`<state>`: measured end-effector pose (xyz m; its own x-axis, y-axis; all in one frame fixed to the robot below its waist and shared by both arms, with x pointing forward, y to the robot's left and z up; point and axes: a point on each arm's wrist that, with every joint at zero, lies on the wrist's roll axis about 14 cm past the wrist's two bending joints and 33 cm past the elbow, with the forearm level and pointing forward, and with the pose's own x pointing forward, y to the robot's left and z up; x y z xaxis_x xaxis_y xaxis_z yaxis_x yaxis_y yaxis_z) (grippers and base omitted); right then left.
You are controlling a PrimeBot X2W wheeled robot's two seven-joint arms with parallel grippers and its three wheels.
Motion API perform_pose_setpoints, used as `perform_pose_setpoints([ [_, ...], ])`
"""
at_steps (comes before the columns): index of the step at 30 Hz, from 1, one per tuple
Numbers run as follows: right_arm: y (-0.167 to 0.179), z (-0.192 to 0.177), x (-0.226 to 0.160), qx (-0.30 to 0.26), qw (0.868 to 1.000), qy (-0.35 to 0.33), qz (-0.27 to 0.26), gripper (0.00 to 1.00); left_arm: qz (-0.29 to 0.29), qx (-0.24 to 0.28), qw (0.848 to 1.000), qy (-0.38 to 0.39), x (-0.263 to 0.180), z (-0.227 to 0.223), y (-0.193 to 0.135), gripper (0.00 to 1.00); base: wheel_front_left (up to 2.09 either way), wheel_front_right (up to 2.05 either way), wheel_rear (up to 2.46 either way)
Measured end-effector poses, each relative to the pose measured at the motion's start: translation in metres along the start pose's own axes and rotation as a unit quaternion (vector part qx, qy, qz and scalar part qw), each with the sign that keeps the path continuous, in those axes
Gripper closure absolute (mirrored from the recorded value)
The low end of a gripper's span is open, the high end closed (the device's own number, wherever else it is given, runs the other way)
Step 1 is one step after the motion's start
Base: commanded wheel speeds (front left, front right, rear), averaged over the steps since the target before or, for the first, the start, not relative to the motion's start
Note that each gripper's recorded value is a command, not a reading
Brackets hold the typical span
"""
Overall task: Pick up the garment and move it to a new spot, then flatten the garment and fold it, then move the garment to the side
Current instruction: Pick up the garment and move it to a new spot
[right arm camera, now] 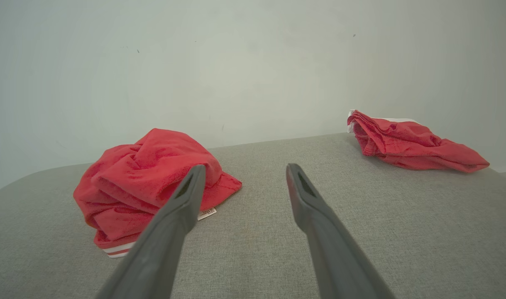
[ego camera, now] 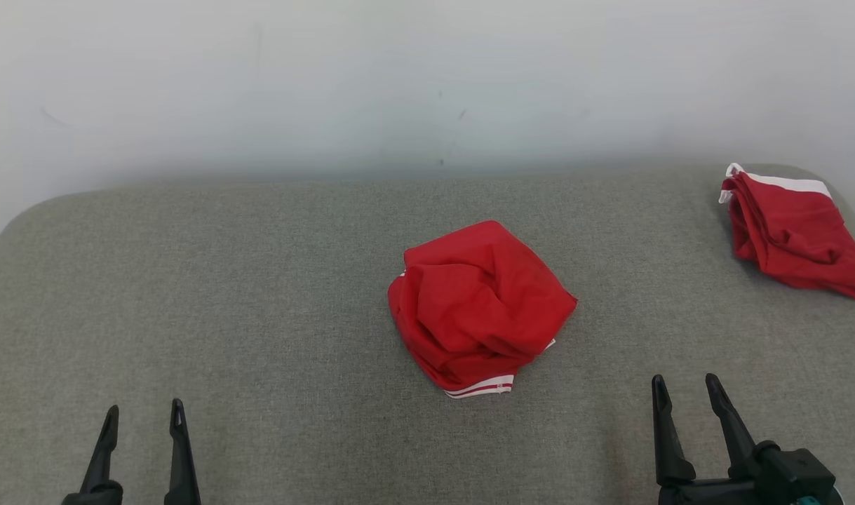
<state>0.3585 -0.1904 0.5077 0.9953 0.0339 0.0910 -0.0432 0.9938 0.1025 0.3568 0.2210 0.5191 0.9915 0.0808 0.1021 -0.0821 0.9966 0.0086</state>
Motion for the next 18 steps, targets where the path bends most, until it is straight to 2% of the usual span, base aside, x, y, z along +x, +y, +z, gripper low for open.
perform_pose_setpoints([
  [18, 0.0059, -0.0010, -0.0022, 0.003, 1.000, 0.001, 0.007, 0.00, -0.008, 0.019, 1.000, 0.000, -0.0029, -0.0016, -0.0017, 0.00, 0.00, 0.00, 0.00],
])
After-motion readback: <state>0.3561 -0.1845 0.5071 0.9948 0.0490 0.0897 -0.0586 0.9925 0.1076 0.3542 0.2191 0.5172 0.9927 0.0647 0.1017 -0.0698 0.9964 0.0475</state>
